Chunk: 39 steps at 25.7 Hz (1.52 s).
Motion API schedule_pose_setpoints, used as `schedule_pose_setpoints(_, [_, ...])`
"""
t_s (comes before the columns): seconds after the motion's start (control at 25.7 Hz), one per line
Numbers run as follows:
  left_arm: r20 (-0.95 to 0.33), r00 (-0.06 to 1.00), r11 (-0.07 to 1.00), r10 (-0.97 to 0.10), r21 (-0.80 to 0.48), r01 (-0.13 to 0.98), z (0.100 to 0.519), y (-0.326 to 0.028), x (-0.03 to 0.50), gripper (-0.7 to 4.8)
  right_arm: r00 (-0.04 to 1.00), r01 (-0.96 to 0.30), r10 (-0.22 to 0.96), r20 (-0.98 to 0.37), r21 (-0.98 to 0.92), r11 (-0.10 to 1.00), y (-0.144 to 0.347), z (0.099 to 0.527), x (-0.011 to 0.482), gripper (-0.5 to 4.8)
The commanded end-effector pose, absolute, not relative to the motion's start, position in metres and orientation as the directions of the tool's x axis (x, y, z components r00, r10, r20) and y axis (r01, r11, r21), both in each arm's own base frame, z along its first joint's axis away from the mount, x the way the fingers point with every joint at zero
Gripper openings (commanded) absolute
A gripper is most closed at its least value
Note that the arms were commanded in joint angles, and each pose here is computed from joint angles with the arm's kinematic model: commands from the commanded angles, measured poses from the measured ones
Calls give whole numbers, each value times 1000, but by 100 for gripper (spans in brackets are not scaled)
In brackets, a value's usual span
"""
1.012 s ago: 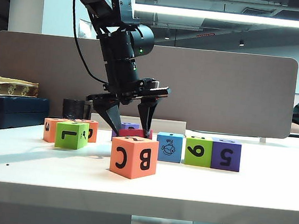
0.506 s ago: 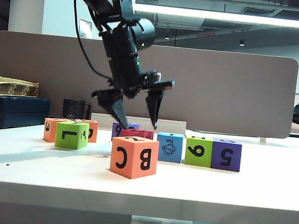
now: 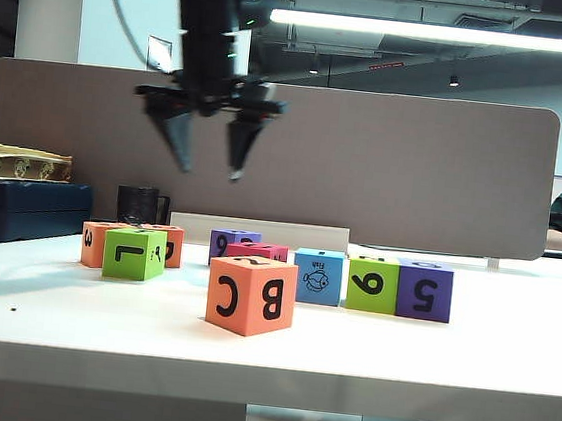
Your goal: Select the appropriate blocks from the scattered letter blocks on the table and arrange them in a row to spell out "TURING".
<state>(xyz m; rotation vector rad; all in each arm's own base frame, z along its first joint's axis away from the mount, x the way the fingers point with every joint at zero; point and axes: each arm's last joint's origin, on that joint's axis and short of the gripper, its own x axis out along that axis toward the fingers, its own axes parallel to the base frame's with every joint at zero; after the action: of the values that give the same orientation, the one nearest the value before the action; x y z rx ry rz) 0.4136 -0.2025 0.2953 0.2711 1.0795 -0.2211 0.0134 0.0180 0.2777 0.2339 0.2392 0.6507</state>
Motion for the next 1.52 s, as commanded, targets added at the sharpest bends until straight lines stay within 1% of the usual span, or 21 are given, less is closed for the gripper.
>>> schedule_pose_setpoints(0.04, [-914,405,965,-11,96,244,294,-178,418,345,773,-571,619,-135,277,773,18,279,11,-1])
schedule_pose_setpoints(0.12, [-920,393,974,2,90,207,294,-169,421,350,773,-571,619,-135,277,773,18,279,11,-1])
schedule_pose_setpoints(0.16, [-929,370,980,-16,60,192,293,-160,422,388,773,-571,619,-135,277,773,18,279,11,-1])
schedule_pose_setpoints(0.19, [-934,355,983,-38,30,184,293,-156,423,414,773,-571,619,-135,277,773,18,279,11,-1])
schedule_pose_setpoints(0.23, [-937,345,984,-56,6,178,292,-154,424,424,774,-570,619,-135,277,773,18,279,11,-1])
schedule_pose_setpoints(0.27, [-940,331,985,-77,-21,169,290,-151,426,447,774,-571,619,-135,277,773,18,279,11,-1])
schedule_pose_setpoints(0.31, [-943,322,986,-89,-37,164,290,-147,427,455,774,-570,619,-135,277,773,18,279,11,-1])
schedule_pose_setpoints(0.35, [-946,314,986,-84,-34,161,286,-146,429,466,774,-570,619,-135,276,774,18,279,11,-1])
schedule_pose_setpoints(0.54, [-966,253,988,-48,-8,155,259,-148,438,466,774,-570,619,-135,277,774,18,279,11,-1])
schedule_pose_setpoints(0.58, [-970,242,989,-10,27,148,251,-148,441,466,774,-570,619,-134,276,774,18,279,11,-1])
schedule_pose_setpoints(0.66, [-971,239,988,27,62,140,244,-147,443,466,774,-570,619,-134,276,774,18,279,11,-1])
schedule_pose_setpoints(0.78, [-972,230,988,41,74,138,238,-148,445,457,774,-570,619,-134,276,774,18,279,11,-1])
schedule_pose_setpoints(1.01, [-979,200,988,47,75,138,223,-148,449,456,774,-570,618,-135,276,774,18,279,11,-1])
schedule_pose_setpoints(1.09, [-980,197,988,22,51,143,223,-149,450,447,775,-570,618,-135,275,774,18,279,11,-1])
schedule_pose_setpoints(1.13, [-981,192,989,-13,16,150,223,-150,450,424,775,-570,617,-135,273,775,18,279,11,-1])
schedule_pose_setpoints(1.25, [-983,173,986,-68,-40,160,223,-152,449,425,788,-553,600,-137,270,788,17,279,12,-1])
schedule_pose_setpoints(1.28, [-981,161,983,-104,-76,167,223,-153,449,425,788,-553,600,-137,270,788,17,279,12,-1])
schedule_pose_setpoints(1.36, [-980,149,980,-132,-106,172,223,-154,448,425,788,-553,600,-137,270,788,17,279,12,-1])
schedule_pose_setpoints(1.52, [-978,144,976,-149,-122,179,223,-154,448,425,788,-553,600,-137,270,788,17,279,12,-1])
